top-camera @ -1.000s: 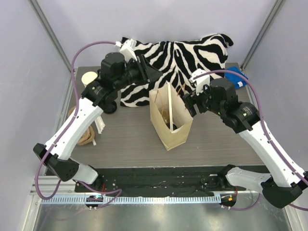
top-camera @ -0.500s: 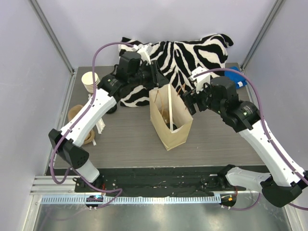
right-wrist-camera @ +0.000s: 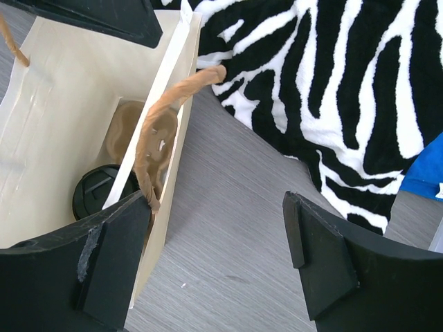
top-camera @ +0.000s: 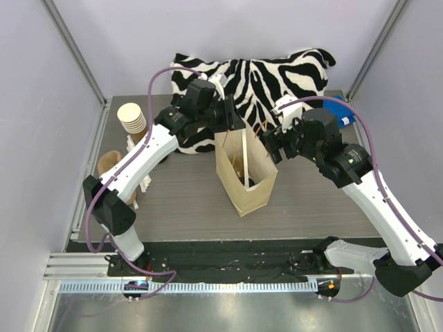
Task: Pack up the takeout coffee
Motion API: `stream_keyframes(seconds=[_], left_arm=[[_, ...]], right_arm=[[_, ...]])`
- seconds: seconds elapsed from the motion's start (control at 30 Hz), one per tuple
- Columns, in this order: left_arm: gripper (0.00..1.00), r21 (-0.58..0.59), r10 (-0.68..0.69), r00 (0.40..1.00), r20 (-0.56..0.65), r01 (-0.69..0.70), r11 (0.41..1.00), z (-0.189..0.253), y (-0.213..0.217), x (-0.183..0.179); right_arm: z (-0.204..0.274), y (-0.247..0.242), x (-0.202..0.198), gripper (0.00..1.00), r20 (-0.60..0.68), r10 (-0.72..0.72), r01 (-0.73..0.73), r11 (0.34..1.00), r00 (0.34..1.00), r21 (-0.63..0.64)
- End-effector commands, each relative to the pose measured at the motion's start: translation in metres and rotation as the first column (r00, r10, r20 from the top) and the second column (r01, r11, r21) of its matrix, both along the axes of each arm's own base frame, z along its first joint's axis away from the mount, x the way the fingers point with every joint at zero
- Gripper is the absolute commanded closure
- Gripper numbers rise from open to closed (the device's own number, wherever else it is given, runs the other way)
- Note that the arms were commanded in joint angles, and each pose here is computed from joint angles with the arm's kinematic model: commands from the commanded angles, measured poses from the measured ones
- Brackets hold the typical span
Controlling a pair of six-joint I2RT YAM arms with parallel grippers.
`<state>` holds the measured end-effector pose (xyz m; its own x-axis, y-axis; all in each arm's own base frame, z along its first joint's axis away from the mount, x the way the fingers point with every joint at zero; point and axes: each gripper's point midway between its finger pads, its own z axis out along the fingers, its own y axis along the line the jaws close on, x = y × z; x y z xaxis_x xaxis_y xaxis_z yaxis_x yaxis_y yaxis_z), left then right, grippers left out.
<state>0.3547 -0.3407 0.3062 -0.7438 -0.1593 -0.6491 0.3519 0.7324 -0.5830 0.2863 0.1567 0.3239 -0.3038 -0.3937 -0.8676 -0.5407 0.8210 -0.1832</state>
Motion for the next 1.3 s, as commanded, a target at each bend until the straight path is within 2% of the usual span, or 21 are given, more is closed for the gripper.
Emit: stream_keyframes(seconds=[0.0, 0.97, 1.07, 1.2, 1.27], left_arm=[[0.56, -0.032, 0.007, 0.999, 0.037, -0.005, 0.999, 0.013, -0.007, 0.005], [0.59, -0.023, 0.016, 0.998, 0.053, -0.015, 1.000, -0.019, -0.021, 0.019], [0.61, -0.014, 0.024, 0.999, 0.043, -0.024, 1.000, -0.024, -0.021, 0.021], [0.70, -0.022, 0.028, 0.999, 0.033, -0.027, 0.999, -0.025, -0.023, 0.023], [0.72, -0.038, 0.023, 0.999, 0.045, -0.022, 0.999, -0.019, -0.024, 0.022]], right_arm=[[0.022, 0.004, 0.008, 0.16, 0.054, -0.013, 0.010, 0.998, 0.998, 0.054], [0.020, 0.010, 0.015, 0.16, 0.040, -0.007, 0.005, 0.998, 0.999, 0.060], [0.019, 0.009, 0.014, 0.16, 0.039, -0.008, 0.006, 0.998, 0.999, 0.059], [0.020, 0.008, 0.014, 0.15, 0.041, -0.009, 0.007, 0.998, 0.999, 0.058], [0.020, 0.009, 0.014, 0.16, 0.042, -0.008, 0.005, 0.998, 0.999, 0.059]])
